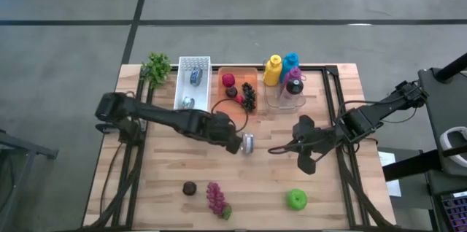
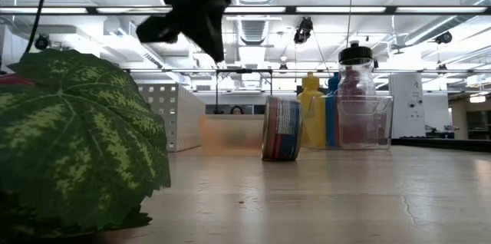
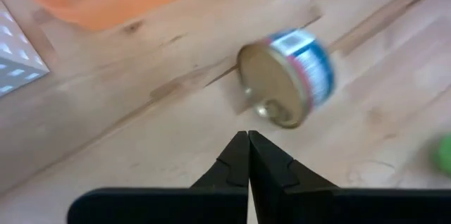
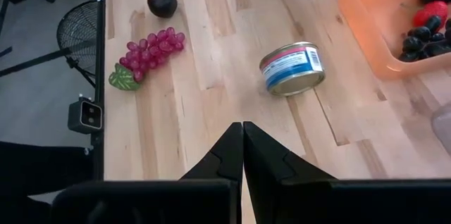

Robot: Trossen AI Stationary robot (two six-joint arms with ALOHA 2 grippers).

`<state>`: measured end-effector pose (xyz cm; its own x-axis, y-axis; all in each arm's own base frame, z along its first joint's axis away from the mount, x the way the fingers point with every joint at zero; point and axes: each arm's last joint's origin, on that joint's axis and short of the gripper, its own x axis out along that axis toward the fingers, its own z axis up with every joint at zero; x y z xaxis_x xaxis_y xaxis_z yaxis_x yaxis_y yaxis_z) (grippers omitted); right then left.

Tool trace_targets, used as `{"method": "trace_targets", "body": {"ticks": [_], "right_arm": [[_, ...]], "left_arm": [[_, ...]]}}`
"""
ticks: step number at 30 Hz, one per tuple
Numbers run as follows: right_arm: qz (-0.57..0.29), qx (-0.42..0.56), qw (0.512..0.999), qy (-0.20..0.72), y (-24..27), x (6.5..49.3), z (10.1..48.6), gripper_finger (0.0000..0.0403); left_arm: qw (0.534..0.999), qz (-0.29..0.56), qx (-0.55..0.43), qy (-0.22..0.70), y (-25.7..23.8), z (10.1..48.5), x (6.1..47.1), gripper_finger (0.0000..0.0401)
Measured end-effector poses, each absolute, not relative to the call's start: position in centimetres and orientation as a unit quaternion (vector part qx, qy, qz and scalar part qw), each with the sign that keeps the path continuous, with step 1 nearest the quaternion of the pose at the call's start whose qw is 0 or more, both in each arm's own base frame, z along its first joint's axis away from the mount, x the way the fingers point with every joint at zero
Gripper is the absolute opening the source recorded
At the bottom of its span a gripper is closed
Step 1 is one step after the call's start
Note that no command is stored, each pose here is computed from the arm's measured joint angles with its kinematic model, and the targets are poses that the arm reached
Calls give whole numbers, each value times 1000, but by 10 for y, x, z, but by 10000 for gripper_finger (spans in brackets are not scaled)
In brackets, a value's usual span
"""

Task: Pick & Place Food Item
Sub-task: Put the blue tuna can into the white bin

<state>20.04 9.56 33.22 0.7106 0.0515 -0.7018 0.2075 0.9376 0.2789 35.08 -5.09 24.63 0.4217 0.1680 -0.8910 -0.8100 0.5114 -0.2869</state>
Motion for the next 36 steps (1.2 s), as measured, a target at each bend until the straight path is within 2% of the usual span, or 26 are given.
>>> {"method": "trace_targets", "body": {"ticks": [10, 21, 36], "right_arm": [[-36, 126, 904, 407, 93, 187, 332, 8], [-14, 97, 915, 391, 93, 163, 332, 8], [-23, 124, 911, 393, 94, 158, 311, 8]], "left_arm": [[760, 314, -413, 392, -65, 263, 345, 3], [760, 293, -467, 345, -87, 269, 349, 3], [825, 261, -398, 305, -90, 298, 357, 0]]}}
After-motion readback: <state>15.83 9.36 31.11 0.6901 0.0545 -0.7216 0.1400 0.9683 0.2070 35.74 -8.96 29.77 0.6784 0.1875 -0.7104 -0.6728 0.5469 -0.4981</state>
